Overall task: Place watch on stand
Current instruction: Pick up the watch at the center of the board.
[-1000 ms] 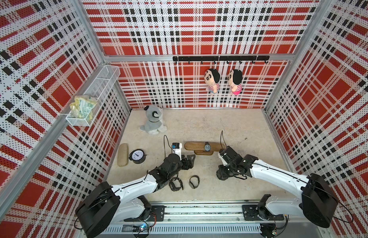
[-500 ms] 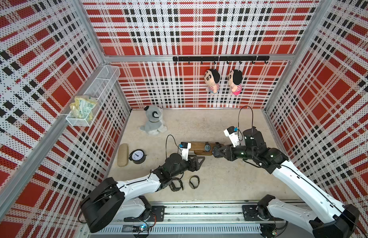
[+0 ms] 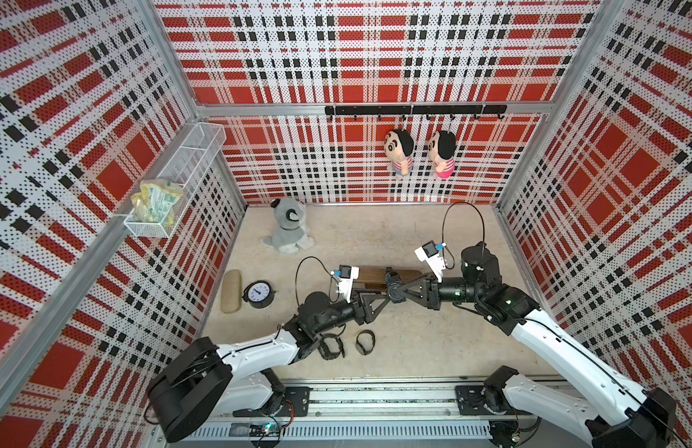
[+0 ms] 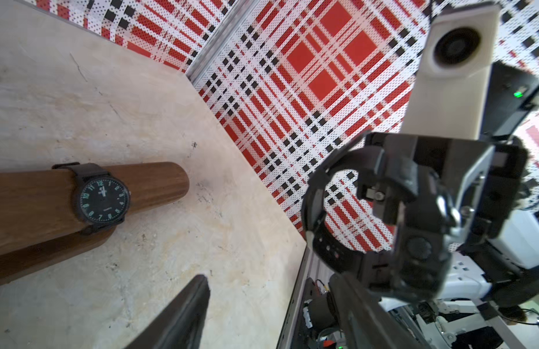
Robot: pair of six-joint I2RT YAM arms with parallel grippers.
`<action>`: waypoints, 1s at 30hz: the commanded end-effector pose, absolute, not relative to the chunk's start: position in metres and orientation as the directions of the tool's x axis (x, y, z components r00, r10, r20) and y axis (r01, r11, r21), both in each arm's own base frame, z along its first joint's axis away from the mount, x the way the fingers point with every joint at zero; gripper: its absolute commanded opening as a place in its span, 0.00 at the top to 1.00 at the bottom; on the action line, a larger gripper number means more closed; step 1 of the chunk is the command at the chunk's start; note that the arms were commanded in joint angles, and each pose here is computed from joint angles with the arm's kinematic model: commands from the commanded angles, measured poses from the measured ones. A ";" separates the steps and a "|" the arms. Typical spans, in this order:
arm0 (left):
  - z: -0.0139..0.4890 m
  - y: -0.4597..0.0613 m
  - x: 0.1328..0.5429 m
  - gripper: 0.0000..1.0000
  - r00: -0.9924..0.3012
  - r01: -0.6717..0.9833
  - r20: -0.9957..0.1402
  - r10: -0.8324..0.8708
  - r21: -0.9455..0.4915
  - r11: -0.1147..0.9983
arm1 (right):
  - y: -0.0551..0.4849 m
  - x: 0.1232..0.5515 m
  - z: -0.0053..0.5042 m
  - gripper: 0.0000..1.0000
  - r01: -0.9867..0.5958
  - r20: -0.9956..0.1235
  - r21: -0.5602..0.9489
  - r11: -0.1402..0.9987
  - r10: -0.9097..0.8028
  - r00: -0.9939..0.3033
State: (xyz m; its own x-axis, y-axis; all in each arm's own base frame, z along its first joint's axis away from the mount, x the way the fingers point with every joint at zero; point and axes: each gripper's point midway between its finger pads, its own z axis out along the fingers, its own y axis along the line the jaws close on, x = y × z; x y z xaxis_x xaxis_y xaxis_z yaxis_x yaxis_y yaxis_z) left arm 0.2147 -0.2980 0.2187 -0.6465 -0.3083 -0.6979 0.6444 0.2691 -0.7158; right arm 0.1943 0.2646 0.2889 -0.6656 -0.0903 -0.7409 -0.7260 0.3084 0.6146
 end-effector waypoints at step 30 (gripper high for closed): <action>0.262 -0.303 0.195 0.36 -0.673 0.700 -0.651 -0.350 -0.714 -0.017 | 0.297 0.166 0.309 1.00 -0.801 -0.788 0.594 0.080 -0.147 -0.598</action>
State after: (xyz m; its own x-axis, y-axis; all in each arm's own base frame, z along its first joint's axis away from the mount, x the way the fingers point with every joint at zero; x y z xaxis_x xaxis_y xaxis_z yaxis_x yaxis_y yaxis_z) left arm 0.1957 -0.2999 0.2492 -0.6908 -0.3402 -0.6380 0.6750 0.0129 -0.7377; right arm 0.1686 0.2906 0.3025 -0.6302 -0.1392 -0.7638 -0.7764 0.1035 0.6217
